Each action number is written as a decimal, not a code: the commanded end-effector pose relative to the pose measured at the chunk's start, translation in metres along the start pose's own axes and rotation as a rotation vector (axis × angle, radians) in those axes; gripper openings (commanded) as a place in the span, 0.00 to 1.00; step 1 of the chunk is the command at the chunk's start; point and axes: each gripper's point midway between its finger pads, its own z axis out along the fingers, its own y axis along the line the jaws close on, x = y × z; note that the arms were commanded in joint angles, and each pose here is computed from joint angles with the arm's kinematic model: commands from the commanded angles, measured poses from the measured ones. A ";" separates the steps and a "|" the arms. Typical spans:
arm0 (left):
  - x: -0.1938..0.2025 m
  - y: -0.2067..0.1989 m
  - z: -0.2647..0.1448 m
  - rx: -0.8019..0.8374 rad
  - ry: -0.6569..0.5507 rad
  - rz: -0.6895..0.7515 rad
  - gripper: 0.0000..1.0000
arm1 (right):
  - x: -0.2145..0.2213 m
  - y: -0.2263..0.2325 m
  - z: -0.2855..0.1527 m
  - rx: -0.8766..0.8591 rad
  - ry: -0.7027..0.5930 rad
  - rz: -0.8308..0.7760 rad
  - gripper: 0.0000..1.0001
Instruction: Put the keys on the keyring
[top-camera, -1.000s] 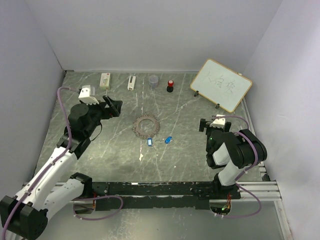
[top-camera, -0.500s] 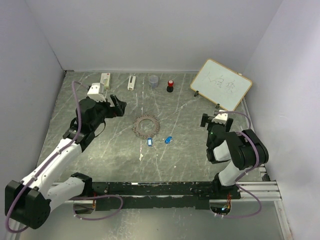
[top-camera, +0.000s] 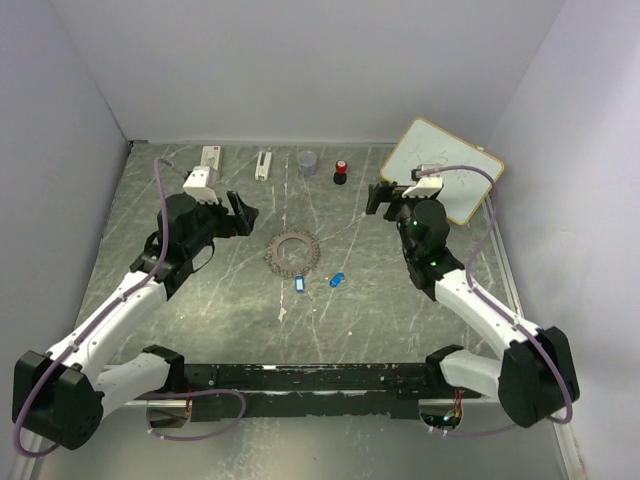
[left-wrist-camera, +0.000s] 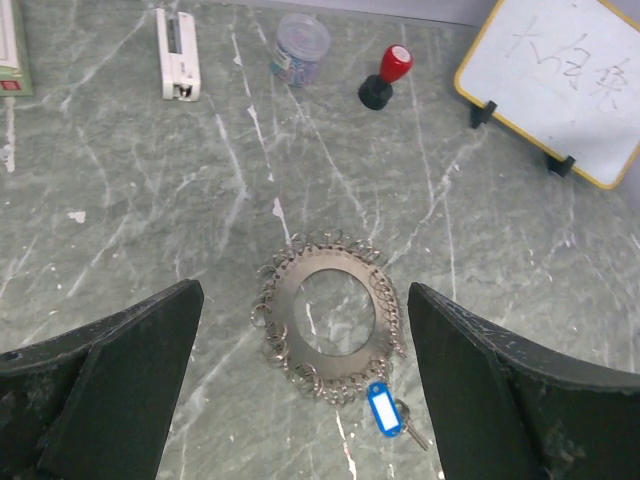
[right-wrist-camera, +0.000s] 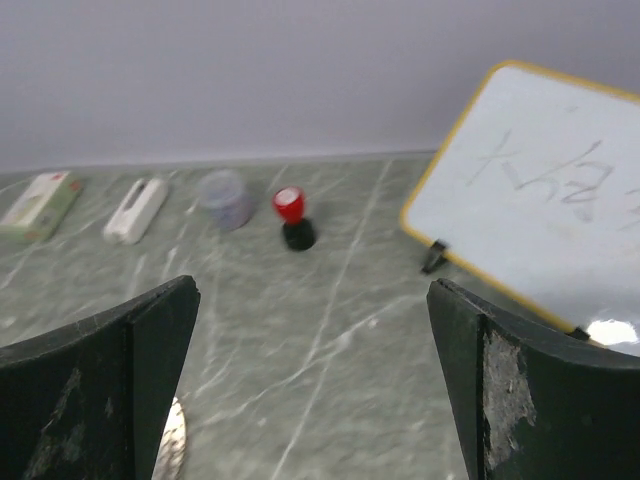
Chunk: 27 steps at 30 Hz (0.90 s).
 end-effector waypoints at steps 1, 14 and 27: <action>-0.004 -0.025 -0.015 0.108 -0.003 -0.005 0.95 | 0.048 0.024 -0.032 -0.119 0.231 0.117 1.00; 0.066 -0.053 0.001 0.154 0.172 0.133 0.83 | 0.073 0.035 -0.056 -0.208 0.359 0.095 0.73; 0.145 -0.084 0.038 0.030 0.363 0.217 0.61 | 0.102 0.009 -0.075 -0.110 0.419 0.051 0.73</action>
